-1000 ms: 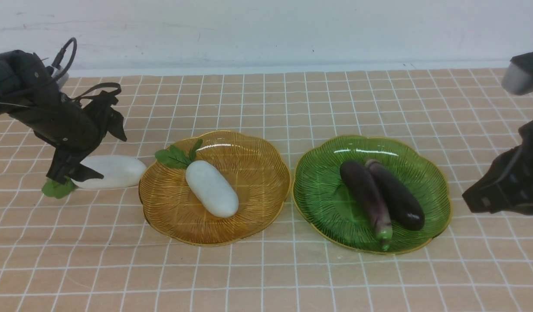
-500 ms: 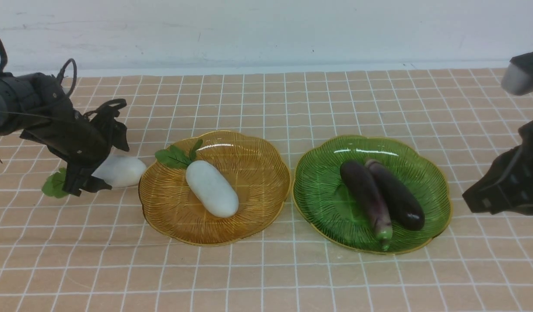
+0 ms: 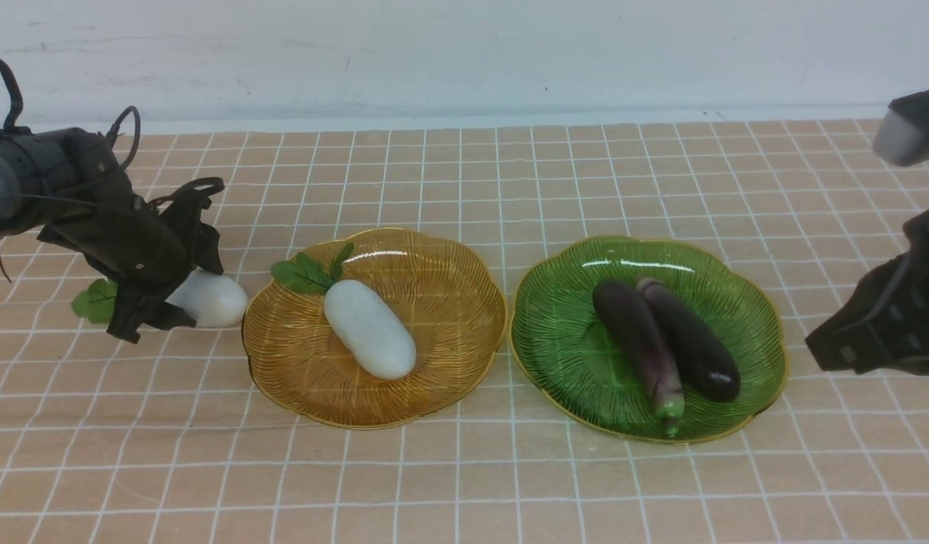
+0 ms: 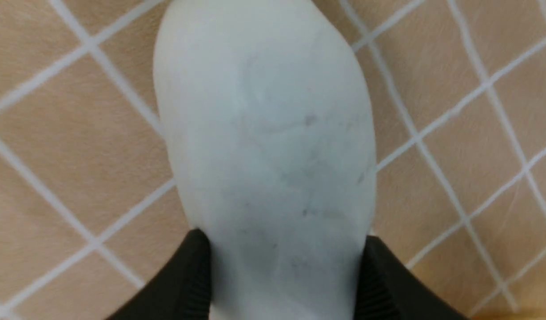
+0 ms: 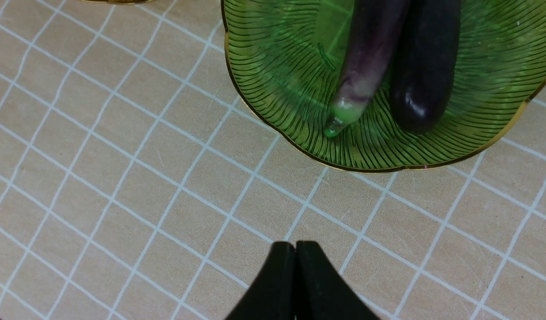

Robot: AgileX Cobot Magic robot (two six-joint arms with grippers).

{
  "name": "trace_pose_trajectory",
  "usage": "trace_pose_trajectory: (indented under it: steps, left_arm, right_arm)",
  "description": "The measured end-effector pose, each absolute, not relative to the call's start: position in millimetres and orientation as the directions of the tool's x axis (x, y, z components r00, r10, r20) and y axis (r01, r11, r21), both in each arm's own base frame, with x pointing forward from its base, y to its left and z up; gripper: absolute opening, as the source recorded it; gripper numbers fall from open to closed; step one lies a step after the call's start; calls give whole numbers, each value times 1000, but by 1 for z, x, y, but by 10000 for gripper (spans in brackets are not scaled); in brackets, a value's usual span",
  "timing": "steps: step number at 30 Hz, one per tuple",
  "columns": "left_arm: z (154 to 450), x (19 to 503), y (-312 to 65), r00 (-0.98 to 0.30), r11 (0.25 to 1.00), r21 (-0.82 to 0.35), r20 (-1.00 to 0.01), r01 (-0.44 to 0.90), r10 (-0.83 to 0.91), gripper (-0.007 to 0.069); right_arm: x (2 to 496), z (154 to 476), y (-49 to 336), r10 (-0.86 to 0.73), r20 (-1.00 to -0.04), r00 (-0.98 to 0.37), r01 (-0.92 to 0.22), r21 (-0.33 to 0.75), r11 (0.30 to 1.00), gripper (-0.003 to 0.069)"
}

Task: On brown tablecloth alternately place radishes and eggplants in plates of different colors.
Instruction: 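Pick up the white radish and place it in the left plate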

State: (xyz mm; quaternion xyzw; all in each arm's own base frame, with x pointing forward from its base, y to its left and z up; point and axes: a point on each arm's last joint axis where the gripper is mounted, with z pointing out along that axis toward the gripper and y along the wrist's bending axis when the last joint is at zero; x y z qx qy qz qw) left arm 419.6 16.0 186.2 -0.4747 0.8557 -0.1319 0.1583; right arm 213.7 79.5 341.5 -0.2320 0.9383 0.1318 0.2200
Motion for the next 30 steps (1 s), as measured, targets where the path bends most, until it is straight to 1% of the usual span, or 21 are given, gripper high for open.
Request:
trace_pose_trajectory:
  steps: [1, 2, 8, 9, 11, 12, 13, 15, 18, 20, 23, 28, 30]
  left_arm:
    - [192, 419, 16, -527, 545, -372, -160, -751, -835, 303]
    - [197, 419, 16, -539, 560, -374, -169, -739, -825, 303]
    - [255, 409, 12, -653, 707, -409, -288, -577, -700, 303]
    - [270, 404, 6, -700, 759, -409, -319, -507, -639, 302]
    - [291, 392, -9, -775, 833, -402, -354, -380, -524, 302]
    - [297, 386, -20, -822, 873, -385, -361, -299, -440, 302]
    - [299, 382, -29, -853, 894, -376, -354, -245, -382, 302]
    - [298, 374, -50, -910, 929, -347, -332, -127, -248, 302]
    - [291, 370, -70, -945, 946, -323, -298, -31, -132, 302]
    - [280, 368, -90, -964, 955, -295, -263, 40, -41, 302]
    - [262, 369, -108, -973, 965, -248, -229, 81, 23, 302]
    - [236, 372, -126, -982, 983, -161, -181, 87, 57, 304]
    - [231, 373, -128, -981, 990, -116, -184, 82, 60, 308]
  right_arm:
    - [214, 342, 80, -376, -475, -796, -493, 147, 857, -15]
    - [214, 342, 80, -374, -475, -796, -493, 151, 857, -15]
    - [213, 342, 80, -373, -476, -796, -494, 156, 856, -15]
    - [213, 342, 80, -373, -477, -796, -494, 156, 855, -15]
    - [213, 342, 80, -376, -477, -794, -497, 154, 854, -15]
    - [213, 342, 80, -379, -478, -793, -500, 153, 853, -15]
    - [213, 342, 80, -381, -478, -792, -501, 152, 852, -15]
    - [213, 342, 80, -382, -479, -790, -503, 151, 851, -15]
    - [209, 345, 79, -386, -479, -788, -507, 150, 849, -15]
    - [202, 350, 78, -387, -493, -779, -513, 145, 846, -15]
    - [190, 361, 75, -383, -532, -755, -520, 132, 844, -15]
    - [154, 387, 65, -358, -634, -686, -529, 96, 843, -15]
    - [137, 397, 60, -332, -683, -650, -521, 84, 849, -15]
